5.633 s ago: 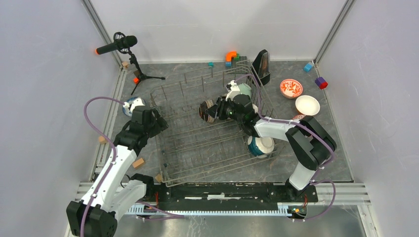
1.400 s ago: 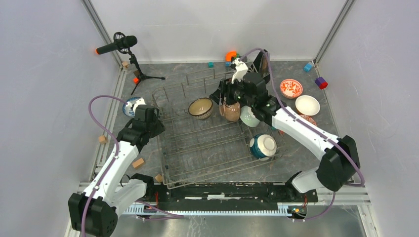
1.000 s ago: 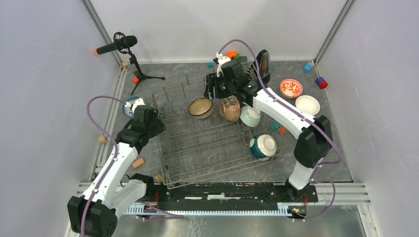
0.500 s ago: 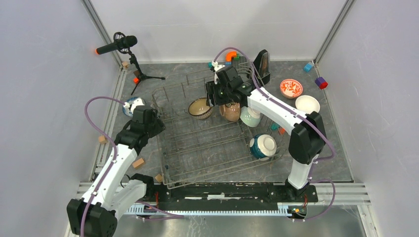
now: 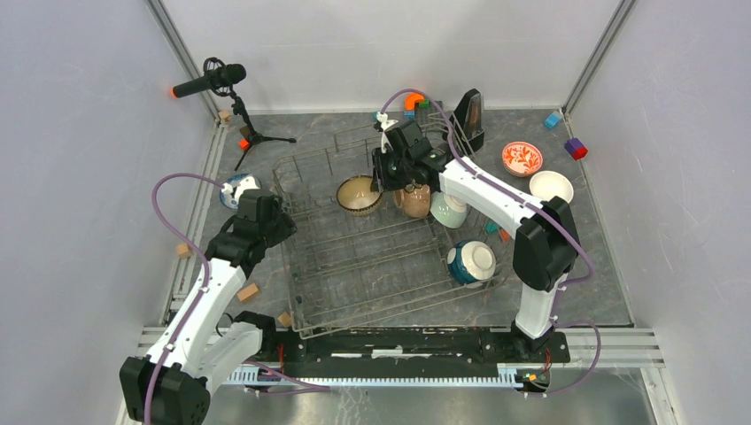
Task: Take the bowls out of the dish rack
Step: Pick up the bowl from the dish rack.
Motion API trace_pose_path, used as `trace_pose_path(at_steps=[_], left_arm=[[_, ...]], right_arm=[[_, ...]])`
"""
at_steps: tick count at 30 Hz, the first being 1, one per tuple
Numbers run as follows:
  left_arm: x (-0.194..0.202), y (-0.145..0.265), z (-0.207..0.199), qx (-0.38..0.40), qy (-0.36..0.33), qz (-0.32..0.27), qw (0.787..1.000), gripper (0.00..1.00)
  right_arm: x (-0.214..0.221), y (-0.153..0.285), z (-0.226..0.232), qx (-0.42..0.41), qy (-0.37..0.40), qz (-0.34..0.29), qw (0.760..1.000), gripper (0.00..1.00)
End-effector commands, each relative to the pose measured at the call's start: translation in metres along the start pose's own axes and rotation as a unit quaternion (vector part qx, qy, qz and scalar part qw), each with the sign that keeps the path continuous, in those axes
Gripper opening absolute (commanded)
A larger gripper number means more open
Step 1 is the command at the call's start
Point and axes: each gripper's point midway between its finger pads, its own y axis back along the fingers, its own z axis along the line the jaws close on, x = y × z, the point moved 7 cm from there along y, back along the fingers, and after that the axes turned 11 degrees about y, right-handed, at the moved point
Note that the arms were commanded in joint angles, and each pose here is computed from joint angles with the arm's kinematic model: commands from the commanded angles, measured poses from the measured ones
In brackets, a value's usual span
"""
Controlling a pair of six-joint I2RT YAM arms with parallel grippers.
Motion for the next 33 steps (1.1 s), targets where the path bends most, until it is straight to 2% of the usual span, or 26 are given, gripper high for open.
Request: trace_pose_path(at_steps=[1, 8, 16, 18, 21, 23, 26, 29, 33], left_arm=[[-0.002, 0.003, -0.004, 0.014, 0.018, -0.008, 1.000, 0.53], [-0.002, 0.003, -0.004, 0.015, 0.019, -0.008, 1.000, 0.52], [-0.006, 0.002, -0.010, 0.019, 0.016, -0.008, 1.000, 0.53], [-0.009, 0.003, -0.012, 0.020, 0.016, -0.011, 1.000, 0.57], [-0.015, 0.010, -0.018, 0.031, 0.021, -0.017, 0.999, 0.68], [-0.021, 0.018, -0.024, 0.044, 0.026, -0.019, 0.999, 0.77], [-0.035, 0.034, -0.037, 0.070, 0.033, -0.033, 0.996, 0.99], [-0.053, 0.052, -0.052, 0.102, 0.045, -0.053, 0.992, 1.00], [-0.073, 0.073, -0.079, 0.168, 0.064, -0.069, 0.981, 1.00]], right_arm=[[-0.012, 0.003, 0.010, -0.022, -0.003, -0.021, 1.000, 0.26], [-0.018, 0.007, 0.013, -0.030, -0.008, -0.034, 0.999, 0.00], [-0.051, 0.036, 0.026, -0.054, -0.003, -0.098, 0.994, 0.00], [-0.061, 0.055, 0.031, -0.063, 0.006, -0.130, 0.989, 0.00], [-0.070, 0.084, 0.038, -0.087, 0.039, -0.189, 0.977, 0.00], [-0.071, 0.113, 0.043, -0.099, 0.074, -0.240, 0.963, 0.00], [-0.057, 0.145, 0.048, -0.103, 0.138, -0.295, 0.940, 0.00], [-0.031, 0.169, 0.058, -0.104, 0.207, -0.326, 0.917, 0.00], [0.008, 0.183, 0.067, -0.082, 0.286, -0.325, 0.898, 0.00]])
